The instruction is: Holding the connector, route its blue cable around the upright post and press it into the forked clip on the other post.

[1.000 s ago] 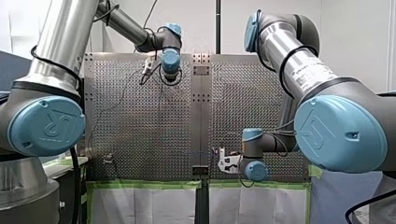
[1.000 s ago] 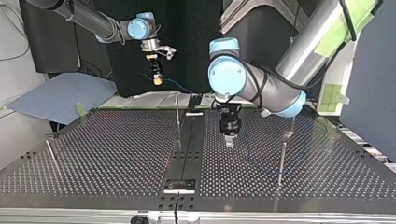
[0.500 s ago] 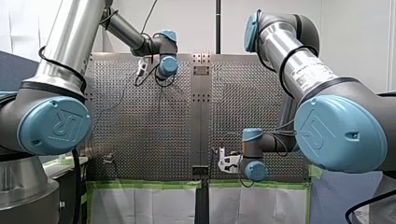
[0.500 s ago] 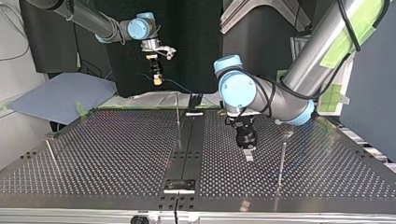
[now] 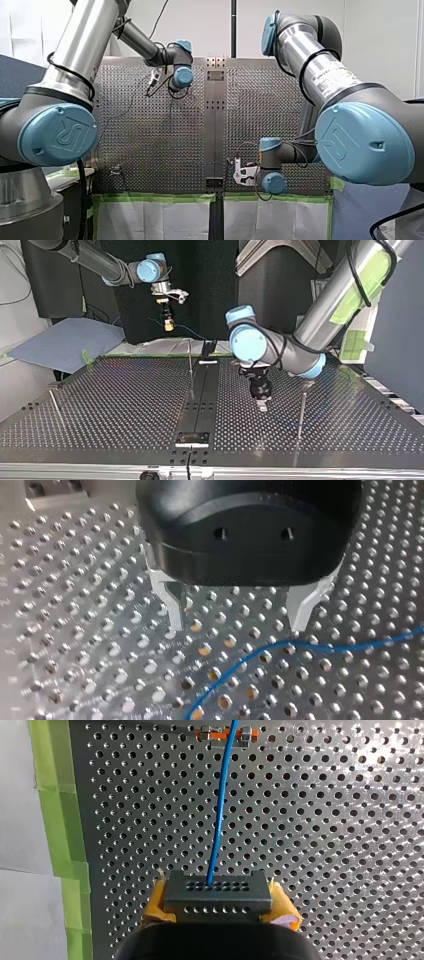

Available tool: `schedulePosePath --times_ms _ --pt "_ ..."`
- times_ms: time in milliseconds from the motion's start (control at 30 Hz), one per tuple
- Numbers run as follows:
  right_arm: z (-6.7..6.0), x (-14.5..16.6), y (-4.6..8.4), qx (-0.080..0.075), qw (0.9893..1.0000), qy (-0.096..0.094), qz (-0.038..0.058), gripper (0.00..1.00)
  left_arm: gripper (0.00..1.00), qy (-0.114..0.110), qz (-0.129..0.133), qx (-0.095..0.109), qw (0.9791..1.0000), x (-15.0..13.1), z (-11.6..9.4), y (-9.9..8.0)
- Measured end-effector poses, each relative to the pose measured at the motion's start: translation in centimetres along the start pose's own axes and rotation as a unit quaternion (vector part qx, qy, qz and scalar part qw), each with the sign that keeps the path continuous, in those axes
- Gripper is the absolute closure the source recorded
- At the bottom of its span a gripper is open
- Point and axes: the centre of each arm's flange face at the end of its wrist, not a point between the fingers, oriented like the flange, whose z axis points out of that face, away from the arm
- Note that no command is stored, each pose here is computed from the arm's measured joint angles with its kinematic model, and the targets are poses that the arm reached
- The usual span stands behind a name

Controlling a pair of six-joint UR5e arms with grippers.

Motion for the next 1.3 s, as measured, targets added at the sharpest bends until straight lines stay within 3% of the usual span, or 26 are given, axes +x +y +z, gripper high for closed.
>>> schedulePosePath --times_ms 367,700,1000,1300 --pt "0.0 0.0 -0.1 0.001 1.0000 0.000 -0.0007 1.00 0.00 0.009 0.019 0.000 0.9998 1.8 1.0 -1.6" --pt "0.0 0.0 -0.1 0.001 1.0000 0.000 -0.0009 1.00 0.00 0.015 0.032 -0.030 0.9989 1.5 2.2 -0.8" --pt "-0.1 0.0 -0.2 0.002 1.0000 -0.001 -0.0016 1.00 0.00 0.030 0.060 -0.020 0.9976 3.9 2.7 -3.0" --pt "-0.1 0.0 -0.2 0.002 1.0000 -0.001 -0.0016 1.00 0.00 0.039 0.075 -0.029 0.9960 4.8 3.1 -3.1"
